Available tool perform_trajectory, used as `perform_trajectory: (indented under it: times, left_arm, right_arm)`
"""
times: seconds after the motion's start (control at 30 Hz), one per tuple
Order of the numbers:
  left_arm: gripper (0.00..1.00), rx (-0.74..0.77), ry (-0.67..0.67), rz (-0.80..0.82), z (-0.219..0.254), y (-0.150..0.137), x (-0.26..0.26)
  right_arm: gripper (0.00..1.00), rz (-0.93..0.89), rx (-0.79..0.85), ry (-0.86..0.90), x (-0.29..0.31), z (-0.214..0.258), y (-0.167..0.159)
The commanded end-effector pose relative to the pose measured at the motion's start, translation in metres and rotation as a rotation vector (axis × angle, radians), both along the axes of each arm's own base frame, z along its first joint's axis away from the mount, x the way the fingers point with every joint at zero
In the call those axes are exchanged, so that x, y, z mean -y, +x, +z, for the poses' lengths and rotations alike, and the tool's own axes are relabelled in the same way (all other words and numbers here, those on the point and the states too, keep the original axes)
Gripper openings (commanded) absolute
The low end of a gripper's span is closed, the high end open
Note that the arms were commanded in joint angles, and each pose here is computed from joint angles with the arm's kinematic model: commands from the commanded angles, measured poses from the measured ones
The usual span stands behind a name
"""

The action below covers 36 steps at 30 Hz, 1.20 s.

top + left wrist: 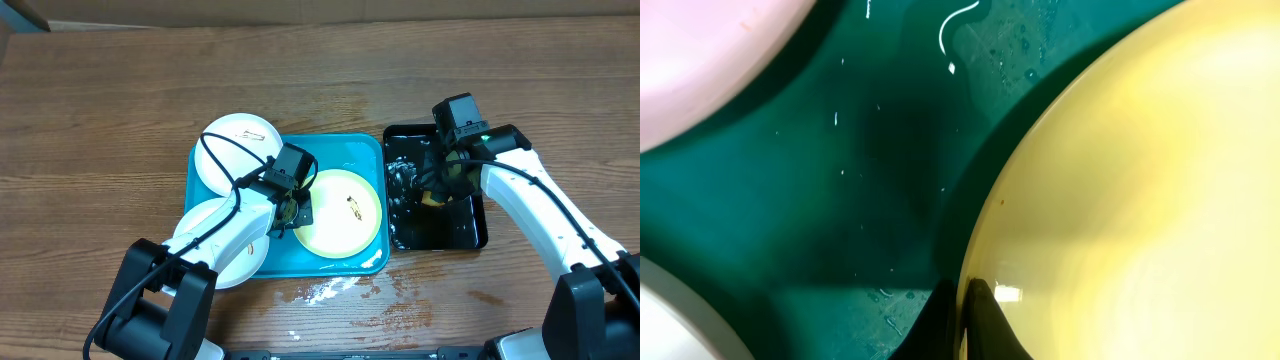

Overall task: Clean dirty plates on tray and stack at the side
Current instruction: 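Lift sponge with right gripper and carry it over yellow plate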

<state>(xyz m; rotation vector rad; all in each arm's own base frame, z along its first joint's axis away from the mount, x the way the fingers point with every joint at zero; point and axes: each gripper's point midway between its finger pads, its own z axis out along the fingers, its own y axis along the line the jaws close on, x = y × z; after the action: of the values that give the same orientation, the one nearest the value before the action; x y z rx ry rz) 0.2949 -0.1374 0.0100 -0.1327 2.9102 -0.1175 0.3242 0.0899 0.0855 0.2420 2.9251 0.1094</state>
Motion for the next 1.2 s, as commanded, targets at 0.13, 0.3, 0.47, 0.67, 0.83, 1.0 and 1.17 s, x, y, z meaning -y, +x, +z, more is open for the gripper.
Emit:
perform_trajectory:
  times: [0.13, 0.3, 0.47, 0.67, 0.83, 1.0, 1.17]
  left_arm:
    - [0.04, 0.046, 0.110, 0.014, 0.001, 0.010, -0.021]
    - [0.04, 0.078, 0.210, -0.013, 0.003, 0.015, -0.037]
    - [0.05, 0.077, 0.145, -0.025, 0.003, 0.016, -0.025]
    - [0.37, 0.064, 0.124, -0.032, 0.002, 0.014, -0.021]
    - [0.23, 0.056, 0.128, -0.032, 0.001, 0.012, -0.022]
    - [0.11, 0.058, 0.114, -0.034, 0.001, 0.013, -0.019]
    - [0.04, 0.044, 0.072, -0.045, 0.001, 0.011, -0.012]
  right_arm:
    - [0.04, 0.032, -0.016, 0.048, -0.010, 0.001, -0.004]
    - [0.04, 0.076, -0.073, 0.151, -0.028, 0.005, -0.016]
    - [0.04, 0.041, -0.071, 0.100, -0.018, 0.003, -0.016]
    - [0.04, 0.028, -0.041, 0.092, -0.017, 0.005, -0.009]
    - [0.04, 0.034, -0.042, 0.143, -0.026, 0.005, -0.008]
    - [0.04, 0.149, -0.039, 0.375, -0.071, 0.019, -0.010]
    - [0.04, 0.292, 0.021, 0.400, -0.102, 0.025, -0.010]
